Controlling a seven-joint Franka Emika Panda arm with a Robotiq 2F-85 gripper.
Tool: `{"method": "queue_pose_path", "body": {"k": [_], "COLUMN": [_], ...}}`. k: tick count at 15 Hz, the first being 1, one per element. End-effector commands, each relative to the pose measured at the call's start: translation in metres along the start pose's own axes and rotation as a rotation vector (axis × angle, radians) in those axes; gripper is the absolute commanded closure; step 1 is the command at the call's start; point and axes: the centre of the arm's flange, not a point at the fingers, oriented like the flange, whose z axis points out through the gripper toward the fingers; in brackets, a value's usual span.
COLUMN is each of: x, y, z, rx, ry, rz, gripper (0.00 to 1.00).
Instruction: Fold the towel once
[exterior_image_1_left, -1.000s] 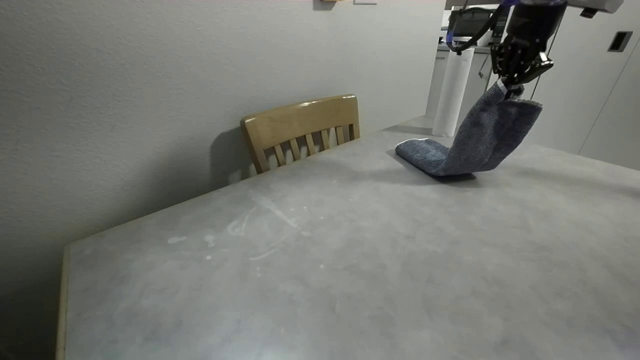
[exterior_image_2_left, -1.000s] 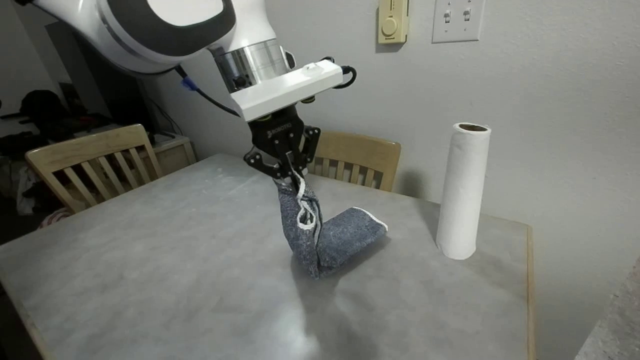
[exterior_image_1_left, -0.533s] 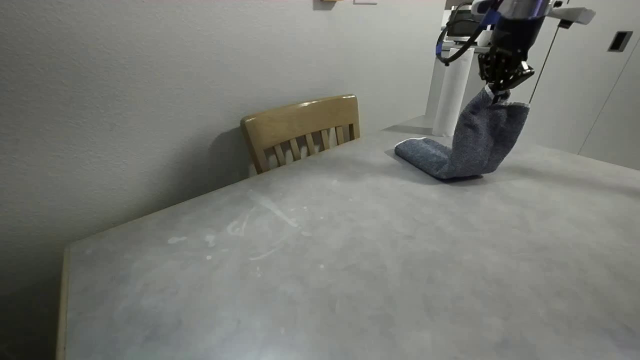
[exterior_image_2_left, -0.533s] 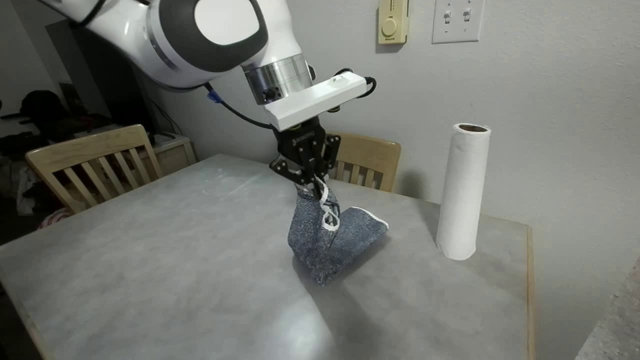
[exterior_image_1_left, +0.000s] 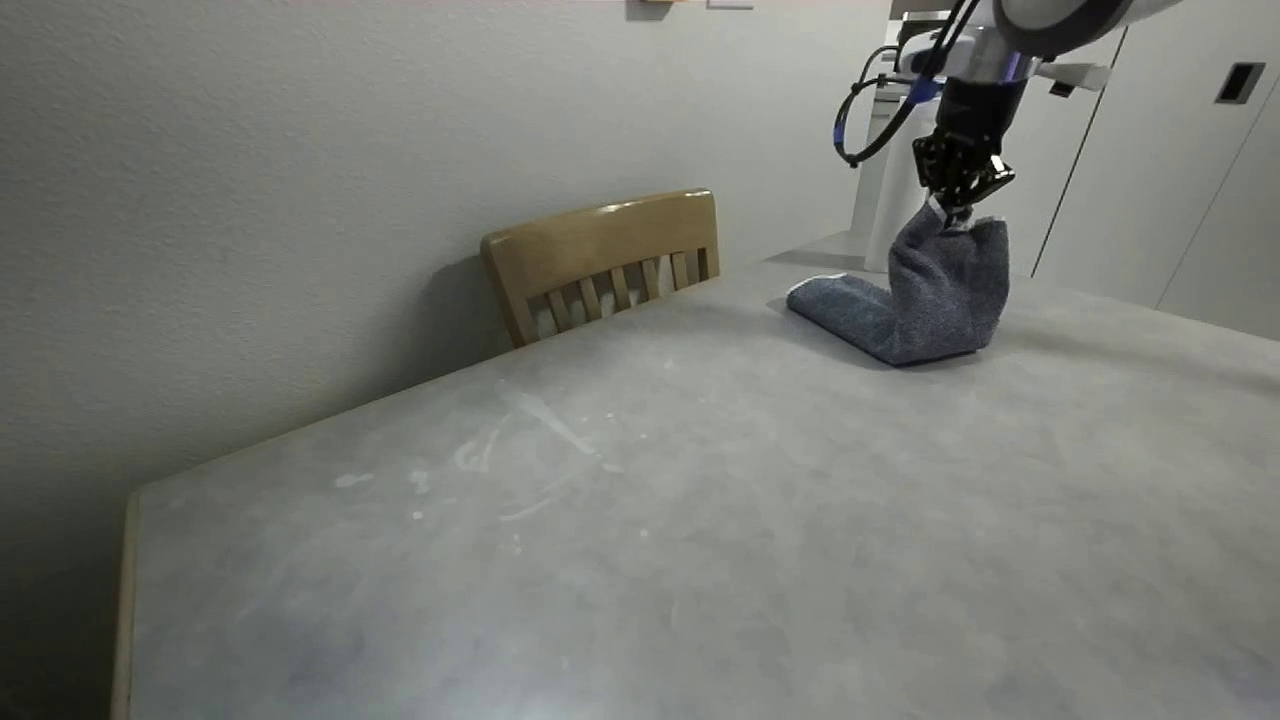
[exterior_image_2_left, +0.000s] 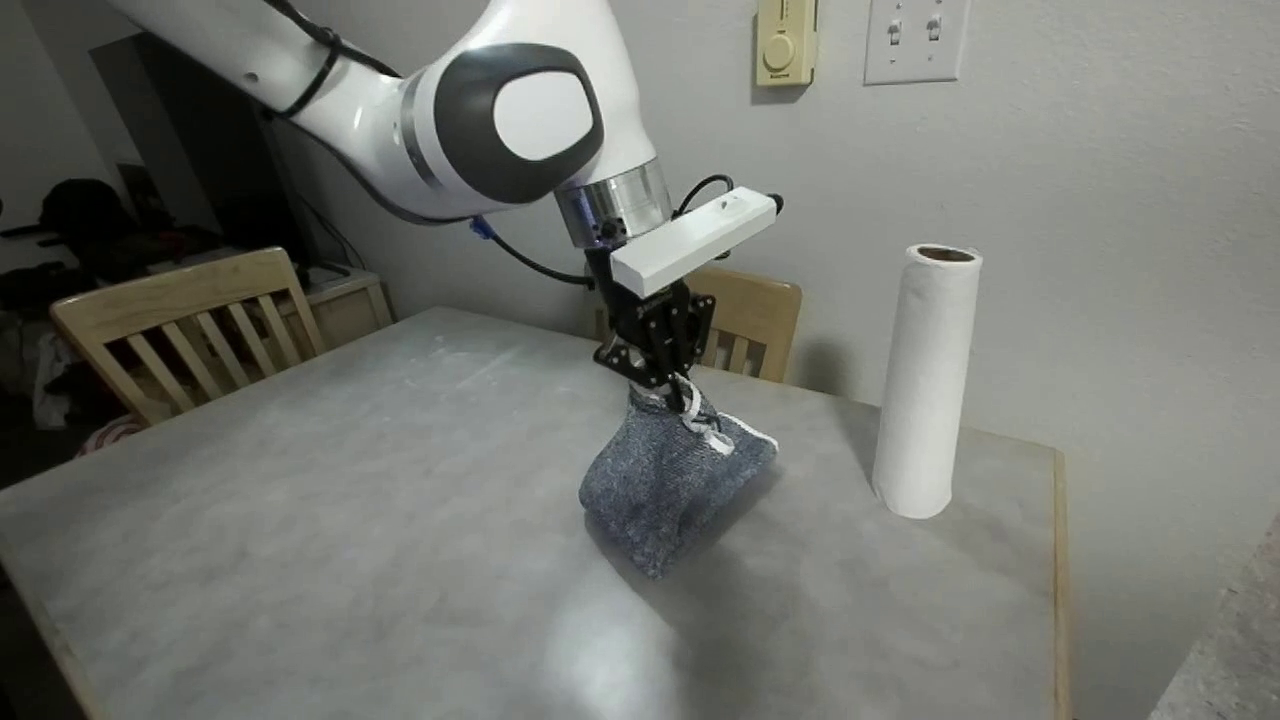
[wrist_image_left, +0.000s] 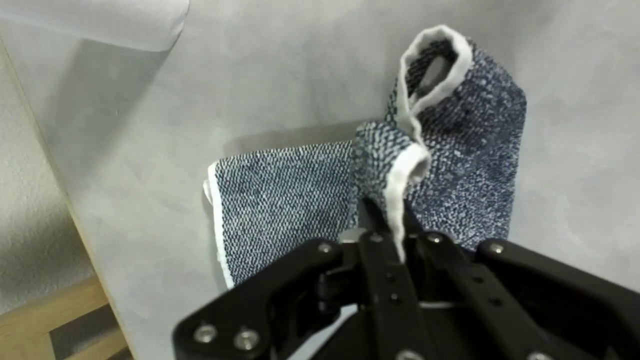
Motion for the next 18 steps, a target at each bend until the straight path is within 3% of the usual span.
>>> {"method": "queue_pose_path", "body": {"k": [1, 7, 18], "x": [0.029, 0.064, 0.039], "y": [0.018, 0.019, 0.039], "z": [0.026, 0.058, 0.071], "rx": [-0.022, -0.038, -0.161], "ry": [0.055, 0.031, -0.081], "rz": [-0.078, -0.134, -0.149], "gripper": [0.98, 0.98, 0.98]}}
